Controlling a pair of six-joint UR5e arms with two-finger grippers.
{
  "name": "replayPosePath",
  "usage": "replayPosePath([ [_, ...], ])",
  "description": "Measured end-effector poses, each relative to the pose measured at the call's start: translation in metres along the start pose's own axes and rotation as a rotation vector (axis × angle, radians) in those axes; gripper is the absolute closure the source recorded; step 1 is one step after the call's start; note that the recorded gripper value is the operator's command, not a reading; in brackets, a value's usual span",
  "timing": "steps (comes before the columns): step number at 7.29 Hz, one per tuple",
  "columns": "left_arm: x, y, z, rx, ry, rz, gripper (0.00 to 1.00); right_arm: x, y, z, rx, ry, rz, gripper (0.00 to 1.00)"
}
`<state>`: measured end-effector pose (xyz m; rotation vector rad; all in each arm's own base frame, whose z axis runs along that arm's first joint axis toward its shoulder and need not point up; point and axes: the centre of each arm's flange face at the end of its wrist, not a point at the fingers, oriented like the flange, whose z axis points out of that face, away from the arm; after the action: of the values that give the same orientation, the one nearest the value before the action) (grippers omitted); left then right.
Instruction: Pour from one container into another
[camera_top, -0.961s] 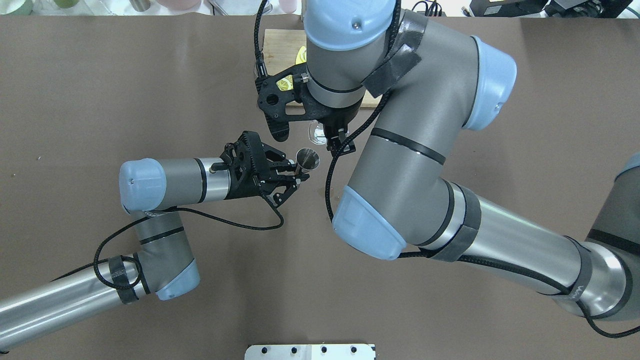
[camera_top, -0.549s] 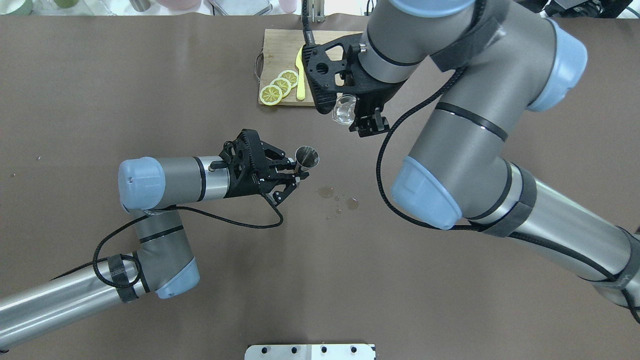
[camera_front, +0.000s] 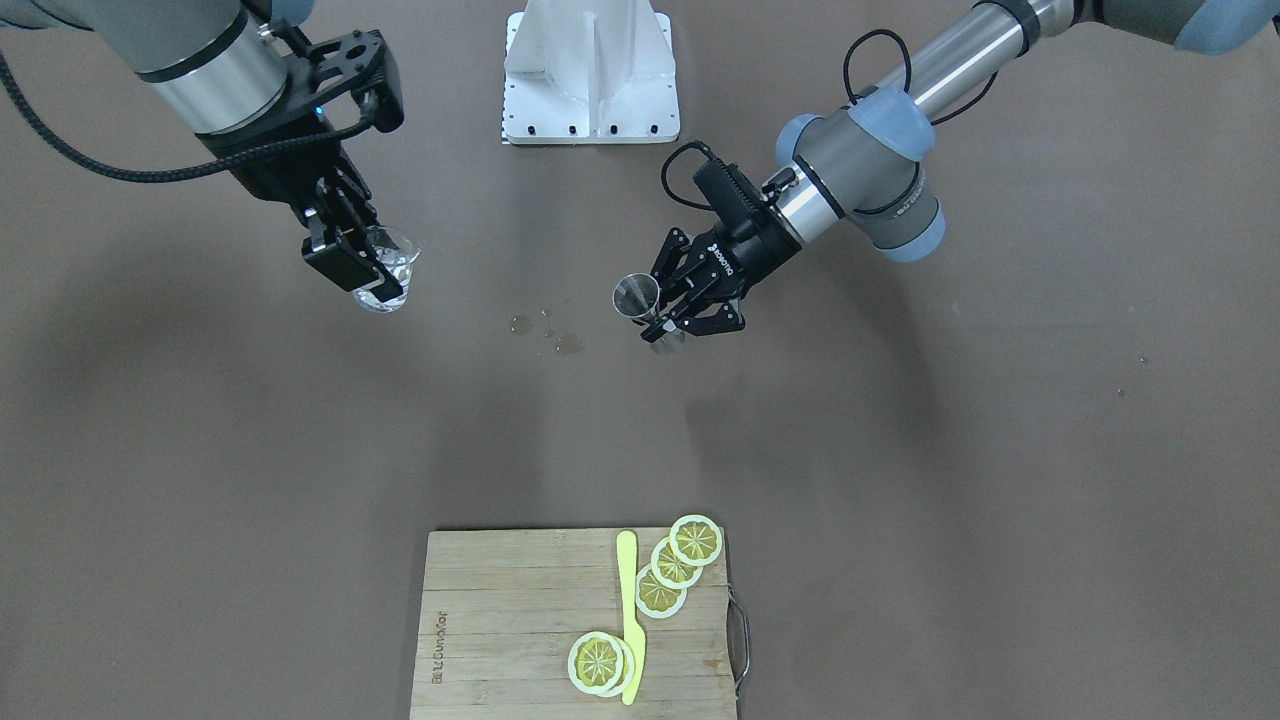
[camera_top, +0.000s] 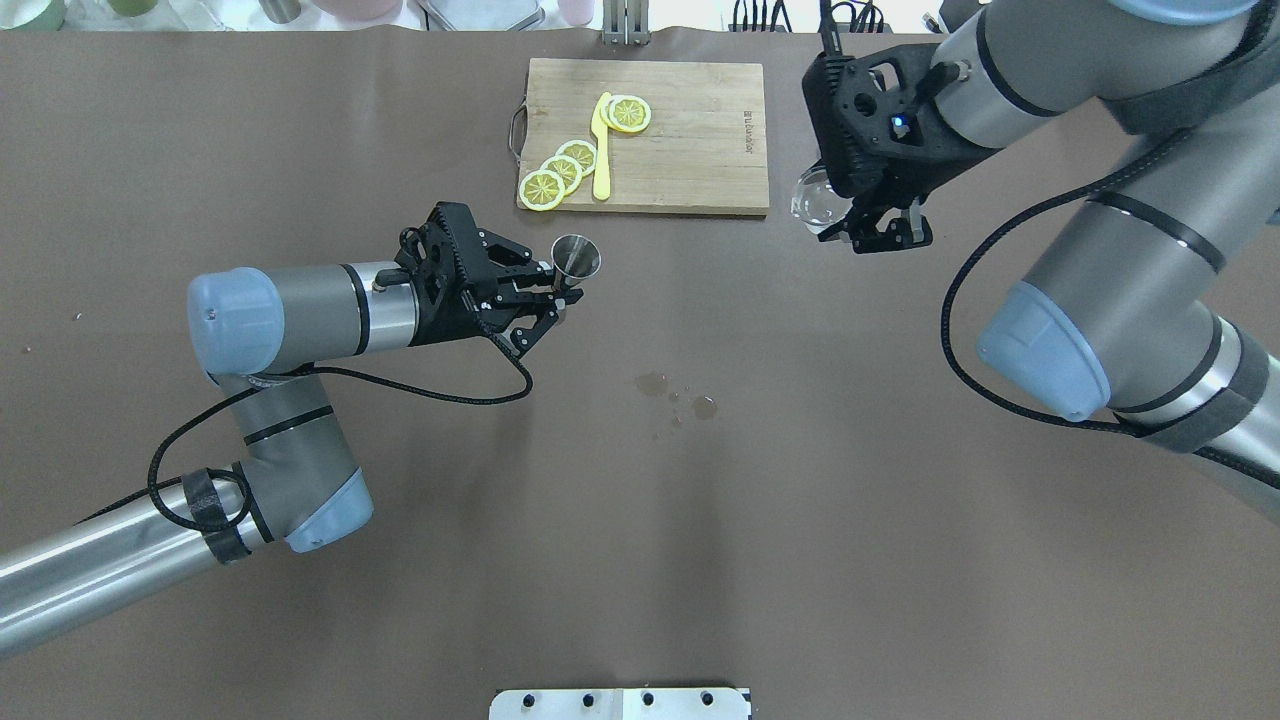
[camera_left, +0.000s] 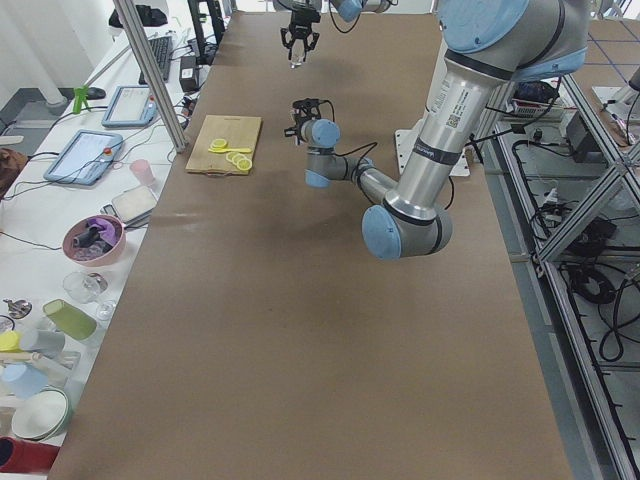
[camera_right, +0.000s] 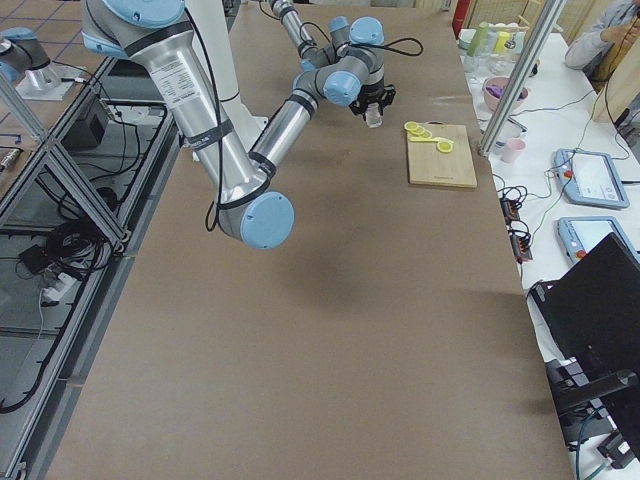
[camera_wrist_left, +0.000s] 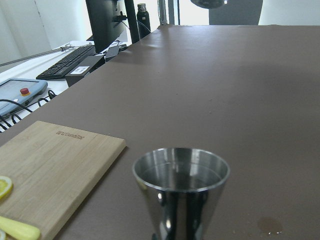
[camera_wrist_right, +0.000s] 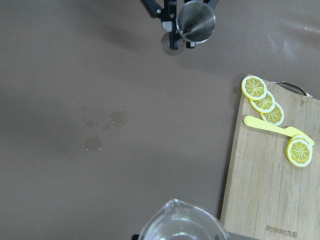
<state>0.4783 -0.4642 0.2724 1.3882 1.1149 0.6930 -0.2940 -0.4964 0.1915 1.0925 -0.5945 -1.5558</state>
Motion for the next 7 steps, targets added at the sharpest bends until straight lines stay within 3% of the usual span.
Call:
replayPosePath([
  [3,-0.044,0.019,-0.030,-0.010,-0.072,0.005,1.00,-0.011,0.101,-0.006,0.080,-0.012,0.039,1.00],
  [7,-0.100,0.054,-0.080,-0.003,-0.194,0.016,1.00,-0.001,0.240,0.015,0.179,-0.076,0.127,1.00],
])
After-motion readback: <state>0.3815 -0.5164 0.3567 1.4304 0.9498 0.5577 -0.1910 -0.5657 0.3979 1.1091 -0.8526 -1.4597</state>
